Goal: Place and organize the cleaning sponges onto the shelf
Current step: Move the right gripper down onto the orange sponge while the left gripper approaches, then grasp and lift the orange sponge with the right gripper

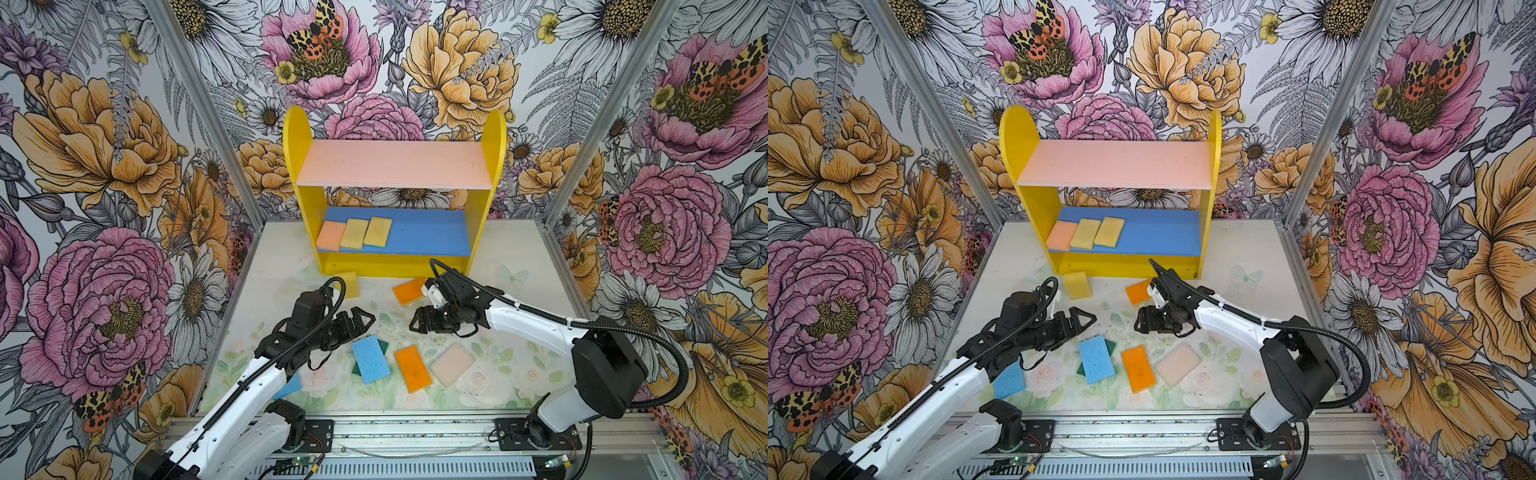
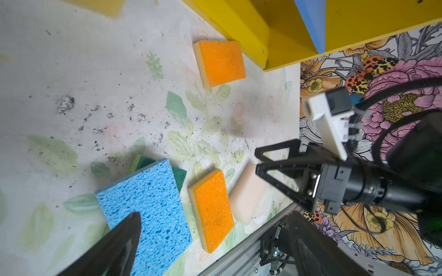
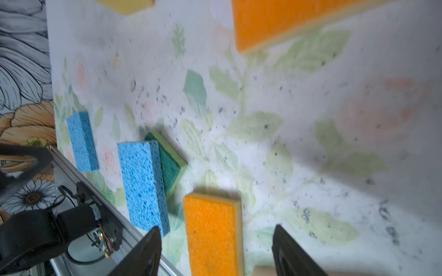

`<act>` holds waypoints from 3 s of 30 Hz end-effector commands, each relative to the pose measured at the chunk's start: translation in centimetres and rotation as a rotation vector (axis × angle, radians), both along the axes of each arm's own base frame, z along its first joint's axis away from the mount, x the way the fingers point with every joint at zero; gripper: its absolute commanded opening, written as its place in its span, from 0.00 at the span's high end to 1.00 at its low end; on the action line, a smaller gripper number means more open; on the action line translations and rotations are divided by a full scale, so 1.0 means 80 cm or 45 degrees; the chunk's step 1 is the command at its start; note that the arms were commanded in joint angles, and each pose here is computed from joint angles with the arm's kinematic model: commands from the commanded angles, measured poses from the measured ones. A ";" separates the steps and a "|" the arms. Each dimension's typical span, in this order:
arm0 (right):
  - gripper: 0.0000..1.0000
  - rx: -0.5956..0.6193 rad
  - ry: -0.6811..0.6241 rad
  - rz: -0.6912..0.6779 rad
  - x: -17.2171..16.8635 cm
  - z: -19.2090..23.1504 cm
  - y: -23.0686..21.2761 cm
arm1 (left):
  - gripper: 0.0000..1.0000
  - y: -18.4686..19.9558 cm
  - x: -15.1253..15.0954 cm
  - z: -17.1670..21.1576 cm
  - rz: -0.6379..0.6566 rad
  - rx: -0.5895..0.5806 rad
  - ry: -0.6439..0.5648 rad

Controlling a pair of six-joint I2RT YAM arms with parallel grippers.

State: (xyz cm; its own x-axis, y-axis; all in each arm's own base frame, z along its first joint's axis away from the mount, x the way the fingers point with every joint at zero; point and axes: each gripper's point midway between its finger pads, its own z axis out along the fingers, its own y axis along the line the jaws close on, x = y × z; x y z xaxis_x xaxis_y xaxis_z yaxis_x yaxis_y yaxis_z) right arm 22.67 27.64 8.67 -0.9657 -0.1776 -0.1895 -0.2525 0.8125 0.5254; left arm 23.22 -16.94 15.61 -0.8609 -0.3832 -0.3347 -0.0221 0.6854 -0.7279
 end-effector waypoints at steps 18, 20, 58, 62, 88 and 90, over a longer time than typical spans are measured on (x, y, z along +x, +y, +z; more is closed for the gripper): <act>0.55 -0.174 0.105 0.241 -0.079 -0.061 0.018 | 0.04 -0.013 -0.003 0.014 0.028 -0.145 -0.083; 0.61 -0.183 0.102 0.242 -0.077 -0.064 0.019 | 0.04 -0.013 -0.004 0.014 0.028 -0.145 -0.083; 0.81 -0.190 0.077 0.206 -0.066 -0.076 0.020 | 0.04 -0.004 -0.013 0.005 0.050 -0.171 -0.072; 0.92 -0.112 0.040 0.134 -0.050 -0.060 0.020 | 0.03 -0.003 -0.010 0.015 0.047 -0.182 -0.104; 1.00 0.846 -0.136 -0.435 0.087 0.178 0.033 | 0.13 -0.092 0.039 0.121 0.001 -0.423 -0.485; 1.00 0.850 -0.141 -0.431 0.084 0.183 0.031 | 0.17 -0.098 0.041 0.125 -0.011 -0.437 -0.500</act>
State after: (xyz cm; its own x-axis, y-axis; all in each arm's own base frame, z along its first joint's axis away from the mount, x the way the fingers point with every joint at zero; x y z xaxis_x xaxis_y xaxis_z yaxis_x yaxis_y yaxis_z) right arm 29.82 29.89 20.42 -0.9216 0.3036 -0.2418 -0.0849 0.4502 0.8889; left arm 25.51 -24.27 21.88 -0.7617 -0.4707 -0.4453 0.2184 0.4604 -0.8604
